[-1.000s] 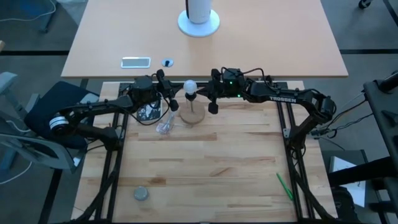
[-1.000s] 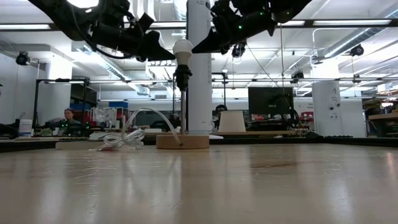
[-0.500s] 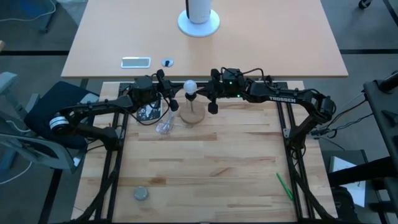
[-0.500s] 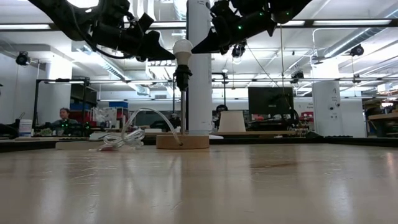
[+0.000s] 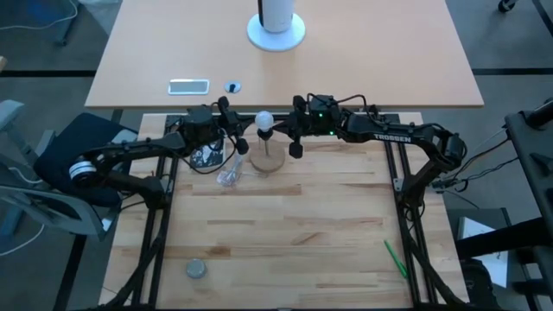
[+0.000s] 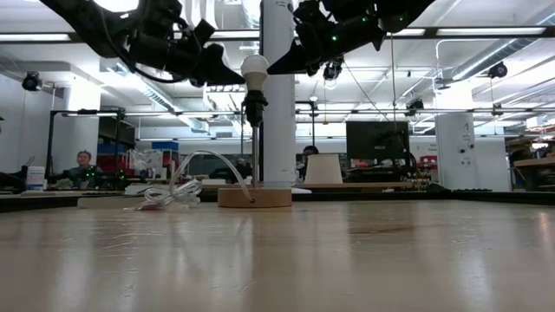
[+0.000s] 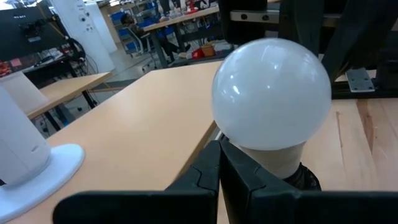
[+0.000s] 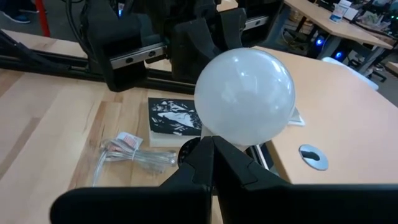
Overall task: Screw lightbulb
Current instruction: Remove the lightbulb from the lamp
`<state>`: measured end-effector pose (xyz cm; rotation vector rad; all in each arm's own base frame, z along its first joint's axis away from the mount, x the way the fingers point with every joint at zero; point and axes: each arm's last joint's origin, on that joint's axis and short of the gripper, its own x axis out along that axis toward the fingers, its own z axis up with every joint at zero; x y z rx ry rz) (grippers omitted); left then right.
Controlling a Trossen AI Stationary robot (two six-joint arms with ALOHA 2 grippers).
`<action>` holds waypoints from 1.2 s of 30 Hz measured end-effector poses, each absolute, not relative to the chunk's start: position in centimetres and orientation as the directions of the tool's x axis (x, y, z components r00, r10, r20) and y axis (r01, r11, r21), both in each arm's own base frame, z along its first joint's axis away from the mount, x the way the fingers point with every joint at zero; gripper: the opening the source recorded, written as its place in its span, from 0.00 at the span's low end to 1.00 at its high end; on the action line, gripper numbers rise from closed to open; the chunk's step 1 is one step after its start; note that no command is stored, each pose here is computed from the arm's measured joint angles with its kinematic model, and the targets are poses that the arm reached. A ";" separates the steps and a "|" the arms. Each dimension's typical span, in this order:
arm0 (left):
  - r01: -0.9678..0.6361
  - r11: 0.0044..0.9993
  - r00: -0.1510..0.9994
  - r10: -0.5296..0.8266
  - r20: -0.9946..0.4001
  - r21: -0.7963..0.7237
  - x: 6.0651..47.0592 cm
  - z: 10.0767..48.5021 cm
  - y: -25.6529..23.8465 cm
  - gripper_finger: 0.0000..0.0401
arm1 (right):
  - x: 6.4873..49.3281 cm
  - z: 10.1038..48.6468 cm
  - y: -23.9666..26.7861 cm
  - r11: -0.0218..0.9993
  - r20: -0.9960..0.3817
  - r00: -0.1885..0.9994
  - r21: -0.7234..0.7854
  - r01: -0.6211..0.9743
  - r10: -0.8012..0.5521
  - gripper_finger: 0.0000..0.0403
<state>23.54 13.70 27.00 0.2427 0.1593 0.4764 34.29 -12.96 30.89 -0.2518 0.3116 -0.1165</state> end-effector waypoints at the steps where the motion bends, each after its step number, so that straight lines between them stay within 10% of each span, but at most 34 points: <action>1: -0.432 0.862 0.877 0.470 -0.097 0.267 23.6 26.9 13.7 0.00 | 34.3 30.9 -13.0 0.962 -0.288 0.945 -0.262 0.074 -0.152 0.00; 36: -0.428 0.864 0.881 0.465 -0.093 0.267 23.7 26.8 13.8 0.00 | 34.6 30.4 -13.2 0.957 -0.294 0.943 -0.283 0.069 -0.155 0.00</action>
